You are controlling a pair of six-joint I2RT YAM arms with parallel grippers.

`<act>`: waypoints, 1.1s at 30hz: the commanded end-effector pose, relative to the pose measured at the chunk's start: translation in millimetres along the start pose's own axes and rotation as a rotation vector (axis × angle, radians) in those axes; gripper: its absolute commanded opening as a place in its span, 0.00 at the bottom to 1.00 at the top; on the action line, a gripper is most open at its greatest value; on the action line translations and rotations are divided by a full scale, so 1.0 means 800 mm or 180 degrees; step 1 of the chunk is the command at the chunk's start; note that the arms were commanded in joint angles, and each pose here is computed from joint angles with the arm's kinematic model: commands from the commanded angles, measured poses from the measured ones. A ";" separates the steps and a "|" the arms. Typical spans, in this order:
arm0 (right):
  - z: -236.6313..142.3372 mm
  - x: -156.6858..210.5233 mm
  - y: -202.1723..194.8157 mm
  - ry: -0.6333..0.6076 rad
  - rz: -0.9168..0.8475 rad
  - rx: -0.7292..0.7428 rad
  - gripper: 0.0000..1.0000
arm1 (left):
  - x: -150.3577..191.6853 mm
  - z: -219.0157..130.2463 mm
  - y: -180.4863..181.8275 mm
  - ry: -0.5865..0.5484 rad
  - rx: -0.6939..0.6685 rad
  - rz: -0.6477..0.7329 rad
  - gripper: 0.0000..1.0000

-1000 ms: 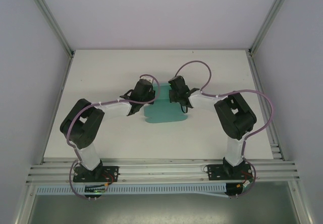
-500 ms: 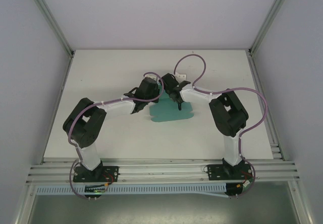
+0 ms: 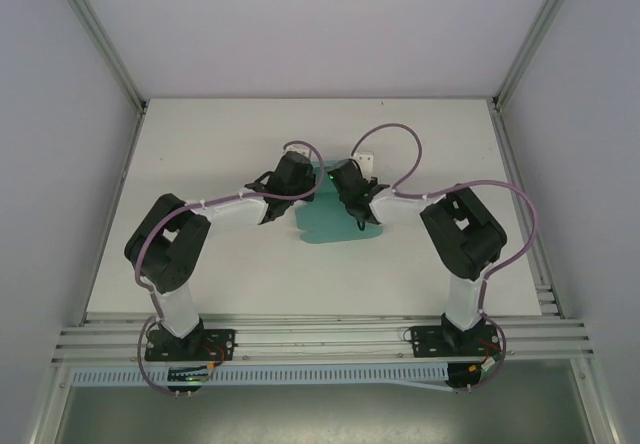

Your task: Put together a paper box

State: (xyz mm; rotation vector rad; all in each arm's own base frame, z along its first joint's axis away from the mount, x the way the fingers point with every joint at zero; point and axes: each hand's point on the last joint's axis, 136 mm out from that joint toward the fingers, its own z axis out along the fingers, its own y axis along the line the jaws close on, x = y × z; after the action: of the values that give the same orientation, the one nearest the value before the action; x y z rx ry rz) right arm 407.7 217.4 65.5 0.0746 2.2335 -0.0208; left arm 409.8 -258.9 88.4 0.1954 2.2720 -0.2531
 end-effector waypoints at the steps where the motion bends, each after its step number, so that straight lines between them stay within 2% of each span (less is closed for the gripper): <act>1: 0.005 -0.040 -0.038 -0.0361 0.0130 -0.0038 0.29 | 0.042 0.004 0.060 0.0389 -0.0584 0.0073 0.00; 4: -0.008 -0.037 -0.006 -0.0329 0.0010 -0.0600 0.52 | 0.035 0.009 0.057 0.0375 -0.0587 0.0067 0.00; 7: -0.023 -0.032 0.011 -0.0294 -0.0048 -0.0955 0.66 | 0.041 0.016 0.061 0.0423 -0.0666 0.0120 0.00; 15: -0.053 -0.035 0.021 -0.0299 -0.0095 -0.1292 0.84 | 0.061 0.034 0.065 0.0607 -0.0737 0.0265 0.00; 19: -0.046 -0.027 0.010 -0.0143 -0.0134 -0.1084 0.84 | 0.067 0.036 0.068 0.0669 -0.0777 0.0272 0.00; 24: -0.023 -0.003 0.010 0.0146 -0.0252 -0.1013 0.78 | 0.070 0.037 0.070 0.0688 -0.0798 0.0314 0.00; 30: -0.027 0.007 0.034 0.0241 -0.0134 -0.1500 0.75 | 0.077 0.039 0.074 0.0737 -0.0835 0.0341 0.00; 33: -0.018 0.010 0.025 0.0334 -0.0143 -0.1476 0.71 | 0.079 0.039 0.073 0.0744 -0.0815 0.0343 0.00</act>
State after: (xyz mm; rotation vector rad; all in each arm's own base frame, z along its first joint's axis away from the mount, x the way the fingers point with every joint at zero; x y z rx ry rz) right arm 393.4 239.6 82.9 -0.2043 2.2374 0.4530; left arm 430.0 -233.5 64.0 0.1311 2.3291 -0.0473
